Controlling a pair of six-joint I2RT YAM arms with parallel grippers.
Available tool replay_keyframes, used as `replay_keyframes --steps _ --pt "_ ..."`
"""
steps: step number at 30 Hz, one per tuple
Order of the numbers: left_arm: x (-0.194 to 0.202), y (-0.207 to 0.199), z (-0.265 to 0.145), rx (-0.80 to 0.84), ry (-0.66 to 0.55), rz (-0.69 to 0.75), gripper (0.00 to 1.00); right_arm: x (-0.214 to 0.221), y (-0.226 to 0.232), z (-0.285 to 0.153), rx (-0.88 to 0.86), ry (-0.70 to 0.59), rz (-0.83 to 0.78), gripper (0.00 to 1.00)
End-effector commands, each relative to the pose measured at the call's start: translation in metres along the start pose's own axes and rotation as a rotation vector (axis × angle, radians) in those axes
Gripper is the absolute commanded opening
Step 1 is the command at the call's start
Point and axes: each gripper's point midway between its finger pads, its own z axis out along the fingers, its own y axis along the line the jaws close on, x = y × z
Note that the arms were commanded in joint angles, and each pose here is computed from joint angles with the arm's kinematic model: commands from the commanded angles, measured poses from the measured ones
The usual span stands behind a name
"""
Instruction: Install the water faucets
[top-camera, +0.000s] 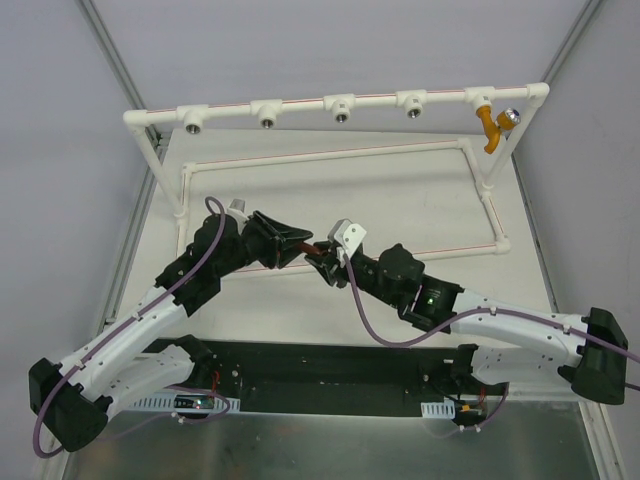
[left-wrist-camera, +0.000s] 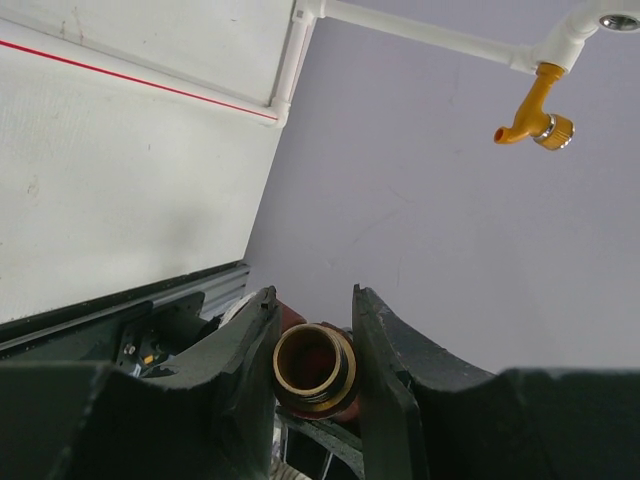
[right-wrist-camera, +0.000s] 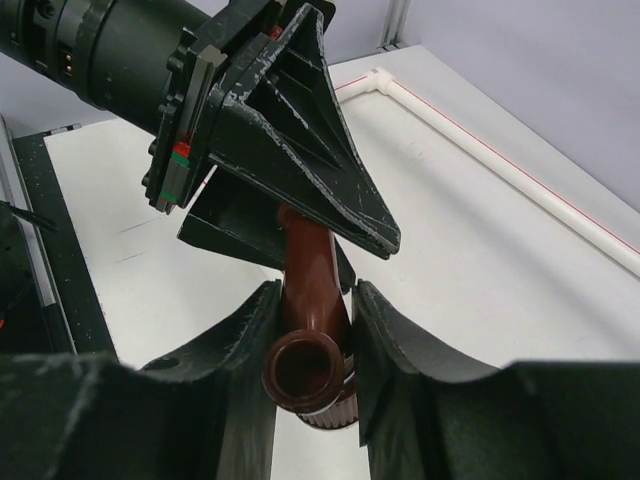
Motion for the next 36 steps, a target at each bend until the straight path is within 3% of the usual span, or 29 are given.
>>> replay_keyframes --steps 1,2,3,8,14,17,19,23,25,32,36 --pt "0.024 -0.037 -0.009 0.129 0.119 0.014 0.00 -0.021 0.002 0.006 -0.004 -0.031 0.033 0.32" --pt "0.026 -0.038 -0.009 0.135 0.131 0.014 0.00 -0.021 0.002 0.007 -0.003 -0.027 0.030 0.41" --pt "0.027 -0.038 -0.007 0.134 0.143 0.017 0.00 -0.019 0.003 0.008 -0.004 -0.024 0.028 0.43" --pt "0.036 -0.045 -0.009 0.153 0.190 0.028 0.00 -0.018 0.000 0.009 0.002 -0.021 0.000 0.43" --pt "0.040 -0.046 -0.010 0.157 0.215 0.033 0.00 -0.017 0.000 0.008 0.003 -0.019 -0.005 0.24" --pt "0.043 -0.049 -0.012 0.171 0.229 0.032 0.00 -0.018 -0.004 0.006 0.029 -0.006 0.025 0.05" --pt "0.043 -0.051 -0.014 0.184 0.225 0.041 0.09 -0.018 -0.012 0.005 0.092 0.026 0.104 0.00" --pt "0.040 -0.049 -0.016 0.199 0.200 0.084 0.51 -0.017 -0.011 -0.004 0.121 0.132 0.232 0.00" --pt "0.039 -0.046 -0.016 0.198 0.191 0.110 0.61 -0.019 -0.008 -0.008 0.126 0.136 0.314 0.00" --pt "0.035 -0.039 -0.016 0.196 0.163 0.140 0.69 -0.021 0.014 -0.024 0.066 0.133 0.607 0.00" --pt "0.033 -0.038 -0.018 0.204 0.144 0.160 0.60 -0.027 0.020 -0.034 0.037 0.099 0.724 0.00"
